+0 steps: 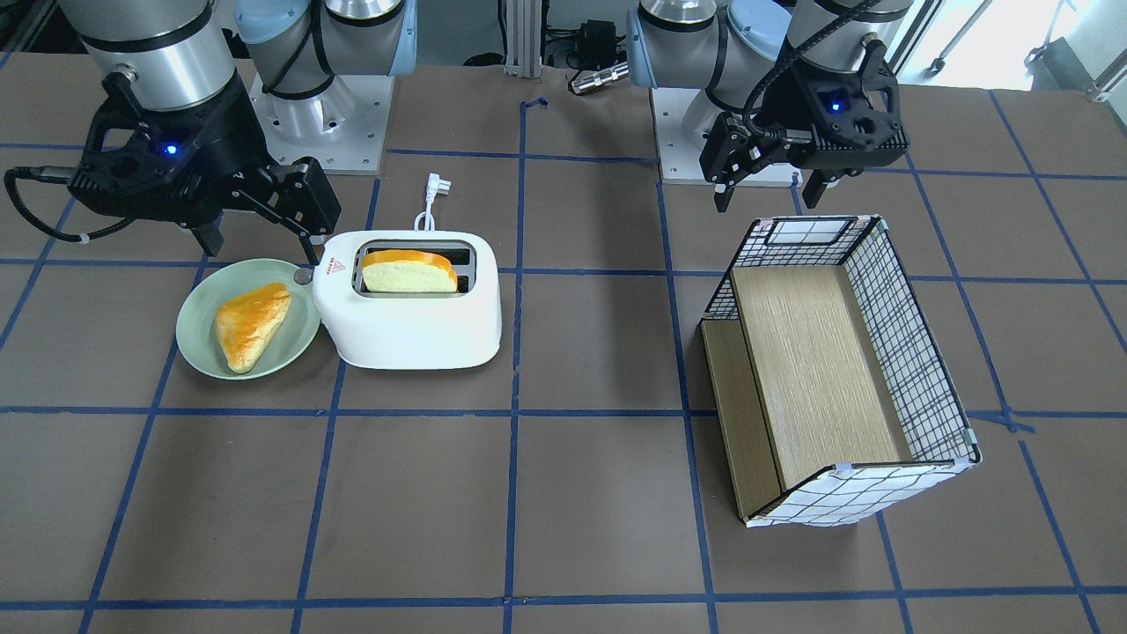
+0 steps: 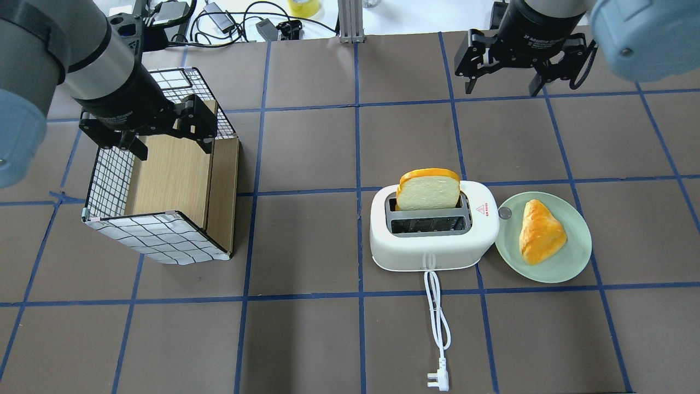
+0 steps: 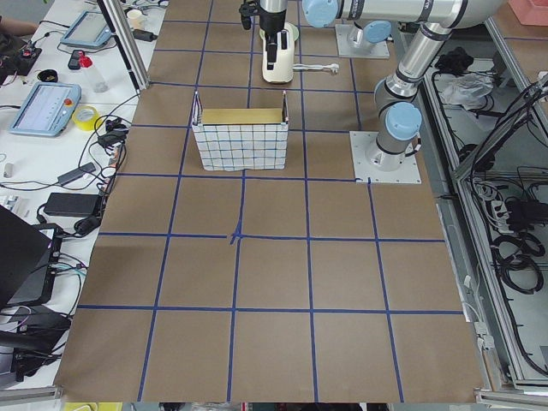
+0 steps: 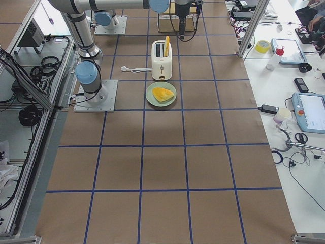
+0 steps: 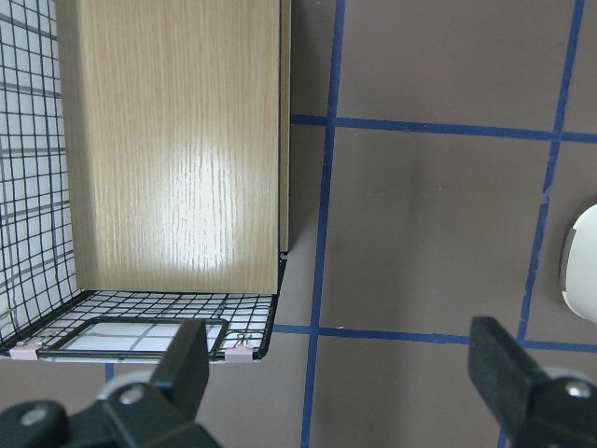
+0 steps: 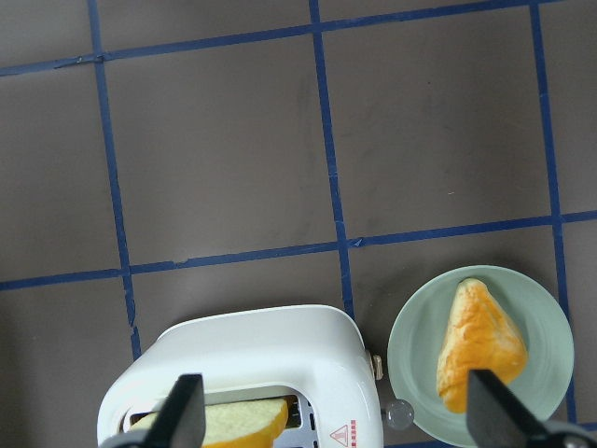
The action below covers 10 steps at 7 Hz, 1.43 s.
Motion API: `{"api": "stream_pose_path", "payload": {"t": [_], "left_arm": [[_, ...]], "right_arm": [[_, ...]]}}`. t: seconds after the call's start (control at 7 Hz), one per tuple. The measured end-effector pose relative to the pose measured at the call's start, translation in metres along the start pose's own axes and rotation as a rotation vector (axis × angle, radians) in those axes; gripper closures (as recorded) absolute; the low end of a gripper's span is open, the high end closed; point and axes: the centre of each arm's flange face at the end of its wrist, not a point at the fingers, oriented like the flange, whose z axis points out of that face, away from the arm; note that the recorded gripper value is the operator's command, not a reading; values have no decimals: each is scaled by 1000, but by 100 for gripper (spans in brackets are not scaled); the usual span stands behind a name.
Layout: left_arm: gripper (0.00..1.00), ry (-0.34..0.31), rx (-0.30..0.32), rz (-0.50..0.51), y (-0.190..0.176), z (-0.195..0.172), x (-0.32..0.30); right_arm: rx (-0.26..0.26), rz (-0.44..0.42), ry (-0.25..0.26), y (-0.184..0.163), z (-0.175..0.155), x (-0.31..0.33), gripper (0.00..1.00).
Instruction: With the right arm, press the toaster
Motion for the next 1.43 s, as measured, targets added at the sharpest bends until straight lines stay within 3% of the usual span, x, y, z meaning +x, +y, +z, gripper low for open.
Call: {"api": "stream_pose_path", "payload": {"t": [0.43,0.71,1.29,1.43], "left_arm": [[0,0,0,0,0,0,0],[0,0,0,0,0,0,0],[0,1,0,0,0,0,0],[0,1,0,0,0,0,0]], "right_arm": [[-12,-29,-3,4,-2,0,0],[-20,-32,-8,4,-1,0,9],[-55,-55,-28,0,2,14,7],[-57,-56,-25,0,1,15,27]]}}
